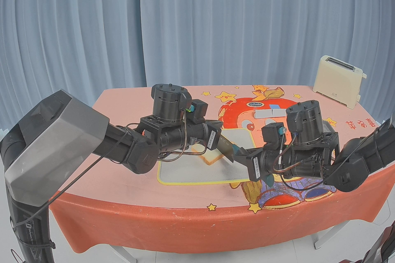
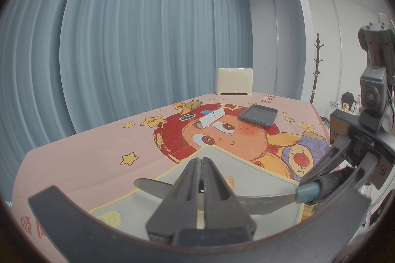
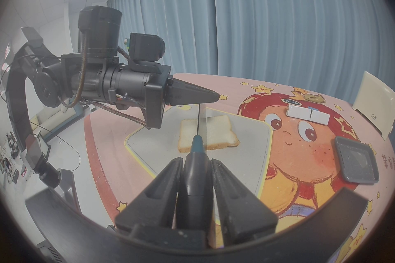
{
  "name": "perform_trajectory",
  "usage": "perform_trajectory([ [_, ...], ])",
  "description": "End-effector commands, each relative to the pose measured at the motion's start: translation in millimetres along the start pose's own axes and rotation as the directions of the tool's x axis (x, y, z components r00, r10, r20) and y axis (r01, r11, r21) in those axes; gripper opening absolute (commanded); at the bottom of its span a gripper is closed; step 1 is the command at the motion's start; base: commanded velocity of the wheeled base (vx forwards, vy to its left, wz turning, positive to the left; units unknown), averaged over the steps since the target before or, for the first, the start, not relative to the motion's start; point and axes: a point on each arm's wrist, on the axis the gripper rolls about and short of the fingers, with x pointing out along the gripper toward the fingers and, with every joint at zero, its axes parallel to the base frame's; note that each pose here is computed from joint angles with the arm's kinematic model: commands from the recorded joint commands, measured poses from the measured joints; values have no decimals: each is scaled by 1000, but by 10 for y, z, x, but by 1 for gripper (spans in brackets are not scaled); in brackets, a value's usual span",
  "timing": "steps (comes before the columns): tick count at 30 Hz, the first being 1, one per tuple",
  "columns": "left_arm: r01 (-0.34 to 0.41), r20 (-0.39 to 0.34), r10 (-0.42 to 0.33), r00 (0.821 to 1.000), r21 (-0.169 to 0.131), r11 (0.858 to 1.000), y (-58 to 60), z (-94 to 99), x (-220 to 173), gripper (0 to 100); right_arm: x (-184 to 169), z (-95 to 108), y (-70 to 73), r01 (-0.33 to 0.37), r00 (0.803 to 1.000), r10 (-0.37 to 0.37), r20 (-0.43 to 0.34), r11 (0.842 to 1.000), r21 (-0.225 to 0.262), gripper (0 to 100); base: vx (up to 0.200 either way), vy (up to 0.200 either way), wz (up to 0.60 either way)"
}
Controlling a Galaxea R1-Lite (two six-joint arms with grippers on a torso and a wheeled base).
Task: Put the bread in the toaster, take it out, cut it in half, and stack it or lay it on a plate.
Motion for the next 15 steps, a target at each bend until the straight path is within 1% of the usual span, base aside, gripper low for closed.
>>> perform_trajectory([
  [1,1,-4,-1,1000,-1,1000,7,-31,47,0,4,-4,5,-2,1000,2,-1,1000,-1,0,0,0,0],
  [12,3,-13,-3,1000,-3,1000,-1,-61,53,0,0,0,5,-2,1000,2,0,1000,1,0,0,0,0],
  [15,2,-23,-2,1000,-5,1000,4,-117,103,0,4,-2,5,-2,1000,2,0,1000,1,0,0,0,0],
])
